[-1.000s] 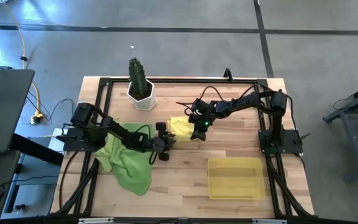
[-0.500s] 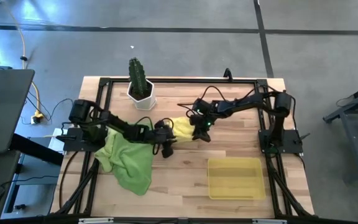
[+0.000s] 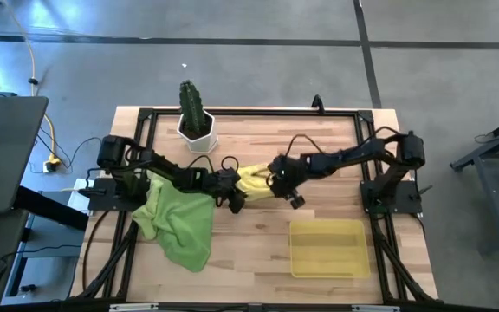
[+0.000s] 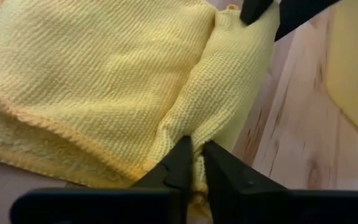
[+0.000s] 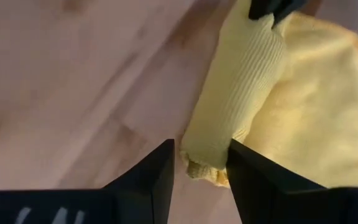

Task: Roll microfiber towels into tight, uniform cylinder then place into a basket
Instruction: Roll the yellow towel

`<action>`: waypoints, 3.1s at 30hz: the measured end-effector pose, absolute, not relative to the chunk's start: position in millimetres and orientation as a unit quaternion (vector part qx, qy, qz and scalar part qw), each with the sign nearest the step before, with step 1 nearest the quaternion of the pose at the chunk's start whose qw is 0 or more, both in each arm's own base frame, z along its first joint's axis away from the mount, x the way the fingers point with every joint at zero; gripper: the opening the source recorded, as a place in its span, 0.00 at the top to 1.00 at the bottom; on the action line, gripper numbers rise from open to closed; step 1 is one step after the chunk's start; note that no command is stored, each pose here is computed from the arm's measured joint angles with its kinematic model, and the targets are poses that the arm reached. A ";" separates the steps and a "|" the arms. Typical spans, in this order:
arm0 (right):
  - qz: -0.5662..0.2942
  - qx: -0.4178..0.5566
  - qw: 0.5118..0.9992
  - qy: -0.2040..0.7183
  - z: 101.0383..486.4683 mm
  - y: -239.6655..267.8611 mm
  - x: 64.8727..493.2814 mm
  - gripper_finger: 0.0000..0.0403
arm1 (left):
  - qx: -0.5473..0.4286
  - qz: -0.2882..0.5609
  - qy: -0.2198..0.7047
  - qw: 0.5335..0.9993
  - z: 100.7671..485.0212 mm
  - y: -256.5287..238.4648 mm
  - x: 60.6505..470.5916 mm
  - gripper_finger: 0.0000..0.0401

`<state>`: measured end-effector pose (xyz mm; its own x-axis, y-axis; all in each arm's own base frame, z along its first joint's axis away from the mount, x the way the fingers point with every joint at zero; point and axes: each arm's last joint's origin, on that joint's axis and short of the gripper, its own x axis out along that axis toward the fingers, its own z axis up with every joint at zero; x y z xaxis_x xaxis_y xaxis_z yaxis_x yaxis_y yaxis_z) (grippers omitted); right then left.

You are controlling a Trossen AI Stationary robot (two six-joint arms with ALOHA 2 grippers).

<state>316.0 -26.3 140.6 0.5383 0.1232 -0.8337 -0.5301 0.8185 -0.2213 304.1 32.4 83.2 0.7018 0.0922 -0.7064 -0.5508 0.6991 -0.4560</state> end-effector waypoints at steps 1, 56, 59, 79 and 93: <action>0.175 -0.249 0.843 0.445 139.2 -22.3 316.0 0.67 | -0.340 0.188 0.338 0.858 83.2 32.6 304.1 0.95; 0.096 0.214 0.855 0.463 110.2 -60.4 317.4 1.00 | -0.035 0.095 0.314 0.944 138.5 -21.1 309.2 0.73; 0.095 0.219 0.853 0.463 111.8 -61.2 319.1 1.00 | 0.033 0.091 0.304 0.948 145.0 -29.8 313.8 0.71; 0.092 0.240 0.852 0.456 114.4 -63.2 322.5 1.00 | -0.019 0.132 0.375 0.917 100.2 -22.4 313.9 0.69; 0.145 0.075 0.892 0.421 130.0 -69.4 319.4 0.70 | -0.119 0.164 0.384 0.901 89.7 -10.8 314.6 0.87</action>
<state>319.4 -69.4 130.0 0.6041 0.3211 -0.7293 -0.1956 0.9470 0.2549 314.6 -10.8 89.7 0.6505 0.2039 -0.7316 -0.3870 0.9178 -0.0884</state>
